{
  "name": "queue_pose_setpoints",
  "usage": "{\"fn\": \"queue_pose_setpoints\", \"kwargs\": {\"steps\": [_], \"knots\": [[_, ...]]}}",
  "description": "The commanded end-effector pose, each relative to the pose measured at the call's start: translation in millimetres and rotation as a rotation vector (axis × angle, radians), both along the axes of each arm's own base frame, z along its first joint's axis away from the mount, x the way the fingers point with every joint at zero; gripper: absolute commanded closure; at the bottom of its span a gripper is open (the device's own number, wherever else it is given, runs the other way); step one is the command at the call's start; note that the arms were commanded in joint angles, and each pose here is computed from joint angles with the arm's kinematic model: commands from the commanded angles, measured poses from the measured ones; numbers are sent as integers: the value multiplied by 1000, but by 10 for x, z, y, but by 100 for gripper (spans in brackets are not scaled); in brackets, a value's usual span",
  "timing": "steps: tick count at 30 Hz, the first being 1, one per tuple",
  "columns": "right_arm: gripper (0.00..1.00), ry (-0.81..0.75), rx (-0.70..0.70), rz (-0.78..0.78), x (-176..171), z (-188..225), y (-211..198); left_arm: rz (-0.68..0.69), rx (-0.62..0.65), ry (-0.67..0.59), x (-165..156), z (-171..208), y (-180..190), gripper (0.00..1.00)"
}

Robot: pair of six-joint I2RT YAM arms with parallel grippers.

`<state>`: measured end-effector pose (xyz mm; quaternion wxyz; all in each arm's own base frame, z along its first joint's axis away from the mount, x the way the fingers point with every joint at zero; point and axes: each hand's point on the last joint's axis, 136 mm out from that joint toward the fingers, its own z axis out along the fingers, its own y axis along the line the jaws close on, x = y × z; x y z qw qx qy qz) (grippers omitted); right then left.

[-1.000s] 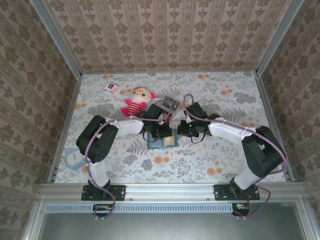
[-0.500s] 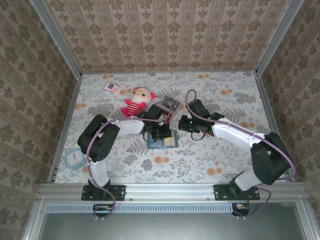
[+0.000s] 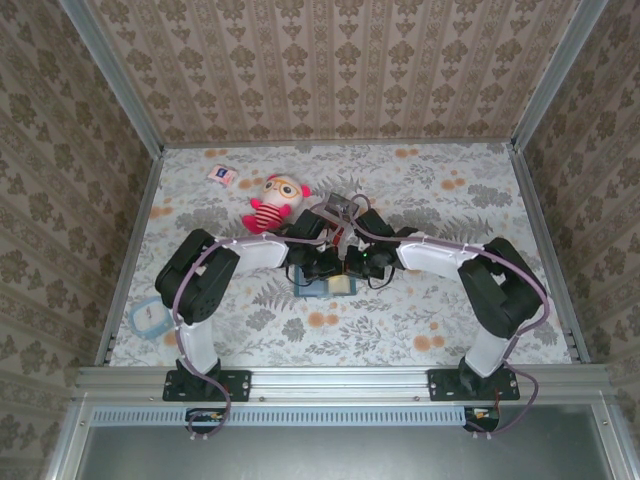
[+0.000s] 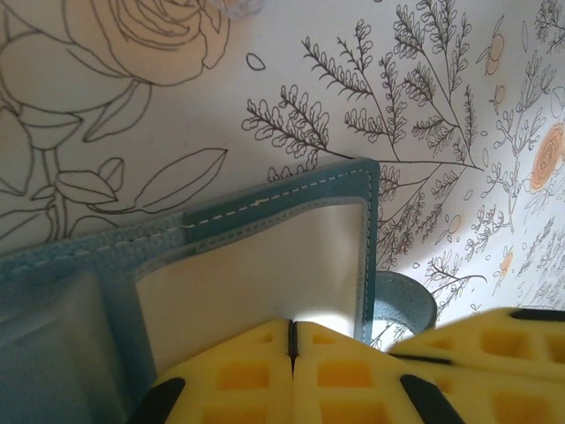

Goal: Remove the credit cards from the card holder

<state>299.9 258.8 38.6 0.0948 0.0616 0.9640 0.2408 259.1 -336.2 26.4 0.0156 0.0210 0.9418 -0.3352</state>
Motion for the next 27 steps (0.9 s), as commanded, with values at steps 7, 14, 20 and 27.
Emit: {"fn": "queue_pose_setpoints", "kwargs": {"steps": [7,14,20,27], "knots": [[97,82,-37,-15,-41,-193,-24,63,-50,9,41,316,189,100],[95,106,-63,-15,-63,-283,-54,142,94,8,-15,296,632,67],[95,114,-79,-9,-66,-320,-69,195,180,30,-88,158,861,50],[95,117,-88,-9,-72,-339,-83,193,184,35,-65,107,845,46]]}}
